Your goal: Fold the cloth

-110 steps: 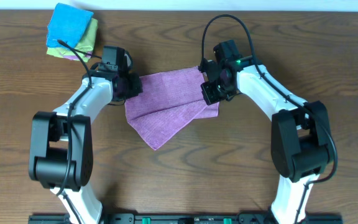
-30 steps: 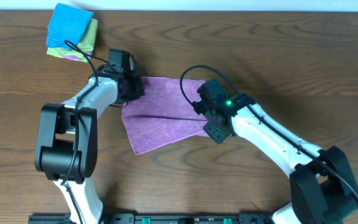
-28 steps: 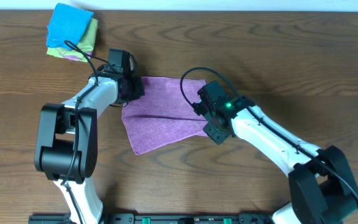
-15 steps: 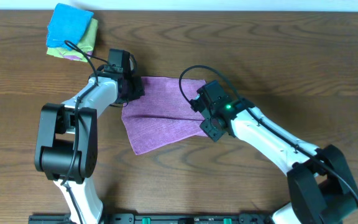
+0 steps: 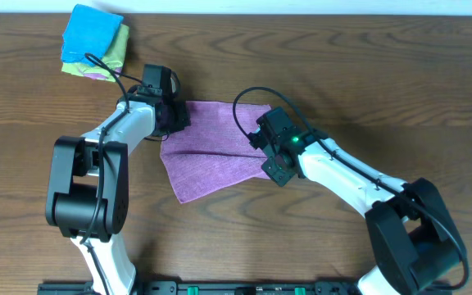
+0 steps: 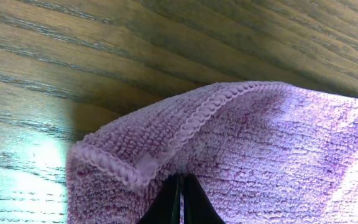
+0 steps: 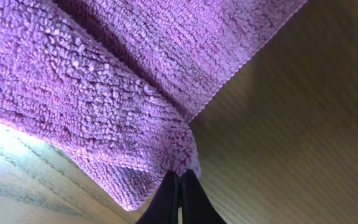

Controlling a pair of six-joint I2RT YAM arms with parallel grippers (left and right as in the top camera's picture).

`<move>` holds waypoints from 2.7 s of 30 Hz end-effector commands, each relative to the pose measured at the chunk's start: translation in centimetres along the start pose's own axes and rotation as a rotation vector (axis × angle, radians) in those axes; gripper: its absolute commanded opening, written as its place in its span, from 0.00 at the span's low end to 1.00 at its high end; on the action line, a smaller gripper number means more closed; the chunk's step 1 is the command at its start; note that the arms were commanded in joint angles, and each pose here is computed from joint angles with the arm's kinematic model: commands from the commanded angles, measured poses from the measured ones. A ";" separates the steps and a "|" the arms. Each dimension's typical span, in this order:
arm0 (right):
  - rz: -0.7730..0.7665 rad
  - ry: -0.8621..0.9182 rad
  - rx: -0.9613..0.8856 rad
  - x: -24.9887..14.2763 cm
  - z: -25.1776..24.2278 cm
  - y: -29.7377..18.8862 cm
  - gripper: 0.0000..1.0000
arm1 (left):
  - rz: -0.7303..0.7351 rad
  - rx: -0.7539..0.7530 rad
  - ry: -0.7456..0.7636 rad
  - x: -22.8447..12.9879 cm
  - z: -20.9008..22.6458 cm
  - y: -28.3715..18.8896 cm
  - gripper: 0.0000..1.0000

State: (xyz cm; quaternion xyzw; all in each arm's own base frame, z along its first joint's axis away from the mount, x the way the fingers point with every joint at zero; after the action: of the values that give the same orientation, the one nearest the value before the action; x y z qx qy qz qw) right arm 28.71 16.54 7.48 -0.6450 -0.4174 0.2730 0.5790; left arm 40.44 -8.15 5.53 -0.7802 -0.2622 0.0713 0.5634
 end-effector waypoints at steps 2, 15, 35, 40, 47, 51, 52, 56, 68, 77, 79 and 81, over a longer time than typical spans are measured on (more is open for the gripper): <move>0.025 0.037 0.025 -0.2 0.5 -0.2 0.01 | 0.006 0.053 -0.013 0.2 1.3 0.9 0.06; -0.061 -0.016 0.305 2.2 6.3 -8.1 0.01 | -0.018 0.077 -0.038 1.0 2.2 0.7 0.06; -0.138 -0.064 0.301 4.0 7.5 -8.3 0.26 | 0.000 0.091 -0.041 0.7 2.6 0.7 0.06; -0.251 -0.023 0.235 6.7 5.1 -6.5 0.01 | 0.018 0.105 -0.044 0.4 2.8 0.7 0.06; -0.270 0.050 0.208 7.7 2.2 -2.5 0.01 | 0.028 0.112 -0.046 0.2 2.9 0.6 0.06; -0.271 0.071 0.201 8.1 1.3 -0.3 0.01 | 0.034 0.113 -0.047 0.1 3.0 0.6 0.06; -0.267 0.076 0.201 8.0 1.2 0.2 0.01 | 0.035 0.114 -0.047 0.1 3.0 0.6 0.06; -0.259 0.101 0.199 7.9 0.5 1.4 0.01 | 0.043 0.114 -0.048 -0.1 3.0 0.6 0.06; -0.206 0.188 0.175 6.5 -1.9 4.5 0.01 | 0.093 0.078 -0.054 -0.8 2.6 0.6 0.06; -0.209 0.305 0.101 4.4 -6.9 4.6 0.01 | 0.130 0.005 -0.006 -2.1 0.3 1.0 0.06; -0.209 0.321 0.097 4.1 -7.5 4.6 0.01 | 0.119 -0.014 0.021 -2.4 -0.7 1.1 0.06; -0.213 0.329 0.091 4.0 -7.9 4.6 0.01 | 0.104 -0.034 0.044 -2.5 -1.6 1.2 0.06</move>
State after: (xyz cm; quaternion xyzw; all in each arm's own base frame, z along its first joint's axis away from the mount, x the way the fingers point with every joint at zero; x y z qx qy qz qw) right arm 37.65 16.65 5.51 -0.5908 -0.3825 0.1268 0.6990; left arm 39.80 -9.89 5.58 -0.7983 -0.2288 0.0786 0.5516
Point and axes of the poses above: each gripper's point midway between its finger pads, its own y axis out along the fingers, its own z axis along the line the jaws close on, x = y × z, the point moved 6 cm from there along -y, back along the fingers, and after that the axes turned 15 degrees about -y, right-handed, at the moved point
